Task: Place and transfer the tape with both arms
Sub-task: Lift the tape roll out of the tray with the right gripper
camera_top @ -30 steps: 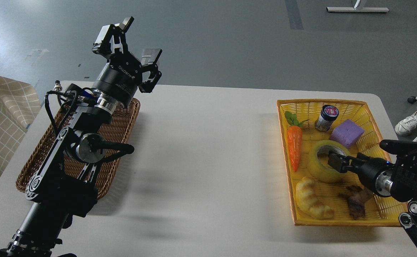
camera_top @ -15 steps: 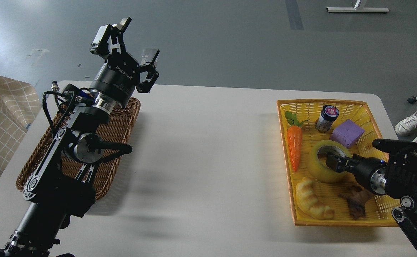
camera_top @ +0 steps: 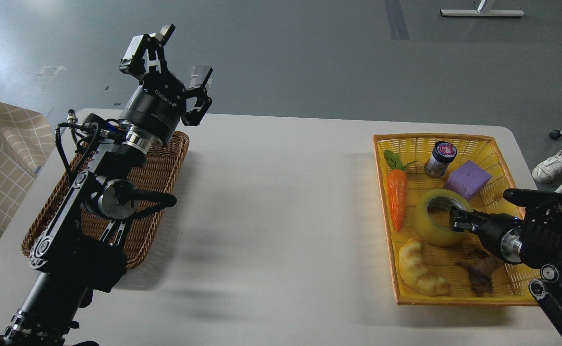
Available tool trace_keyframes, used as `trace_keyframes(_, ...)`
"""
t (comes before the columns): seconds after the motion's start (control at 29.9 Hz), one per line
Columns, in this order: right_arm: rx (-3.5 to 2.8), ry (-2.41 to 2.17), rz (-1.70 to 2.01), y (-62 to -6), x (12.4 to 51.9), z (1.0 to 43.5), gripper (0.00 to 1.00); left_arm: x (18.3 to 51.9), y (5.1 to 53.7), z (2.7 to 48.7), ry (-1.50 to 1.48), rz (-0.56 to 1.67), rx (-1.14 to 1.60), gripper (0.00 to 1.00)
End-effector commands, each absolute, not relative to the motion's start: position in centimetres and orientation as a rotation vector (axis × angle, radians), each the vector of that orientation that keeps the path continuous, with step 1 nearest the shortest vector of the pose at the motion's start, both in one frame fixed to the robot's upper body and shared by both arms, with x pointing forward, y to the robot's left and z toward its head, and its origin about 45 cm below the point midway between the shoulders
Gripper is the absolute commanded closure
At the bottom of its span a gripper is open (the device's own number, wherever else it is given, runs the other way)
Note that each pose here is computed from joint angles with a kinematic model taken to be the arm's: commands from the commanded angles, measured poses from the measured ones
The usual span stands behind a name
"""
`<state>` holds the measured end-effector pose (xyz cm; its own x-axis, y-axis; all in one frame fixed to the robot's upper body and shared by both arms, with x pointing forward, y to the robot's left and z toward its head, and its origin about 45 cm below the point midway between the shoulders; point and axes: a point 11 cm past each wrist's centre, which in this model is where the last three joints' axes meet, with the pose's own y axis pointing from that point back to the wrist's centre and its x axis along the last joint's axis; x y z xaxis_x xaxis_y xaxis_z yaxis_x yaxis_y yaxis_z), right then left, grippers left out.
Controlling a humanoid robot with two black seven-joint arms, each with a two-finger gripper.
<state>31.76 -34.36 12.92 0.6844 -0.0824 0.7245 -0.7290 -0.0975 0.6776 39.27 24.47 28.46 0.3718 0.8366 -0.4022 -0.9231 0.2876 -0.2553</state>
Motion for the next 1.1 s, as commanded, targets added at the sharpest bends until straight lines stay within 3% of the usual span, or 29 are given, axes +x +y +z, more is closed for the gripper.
trace_keyframes(0.0, 1.596, -0.7, 0.627, -34.5, 32.1, 13.5, 0.73, 39.3, 24.6, 28.1, 0.21, 1.193, -0.479, 0.02)
trace_keyframes(0.27, 1.599, -0.76, 0.671, -35.3, 33.1, 15.7, 0.87, 39.0, 25.0, 27.5, 0.22, 1.204, -0.466, 0.02)
trace_keyframes(0.7, 1.646, -0.926, 0.869, -33.5, 36.3, 24.1, 0.88, 38.9, 25.1, 26.8, 0.235, 1.212, -0.456, 0.02)
trace_keyframes(0.84, 1.726, -0.996, 0.94, -31.4, 38.3, 27.9, 0.88, 38.9, 25.1, 26.6, 0.238, 1.215, -0.454, 0.02)
trace_keyframes(1.07, 1.866, -0.99, 1.041, -25.2, 39.3, 29.8, 0.88, 38.9, 25.2, 26.6, 0.239, 1.217, -0.451, 0.02)
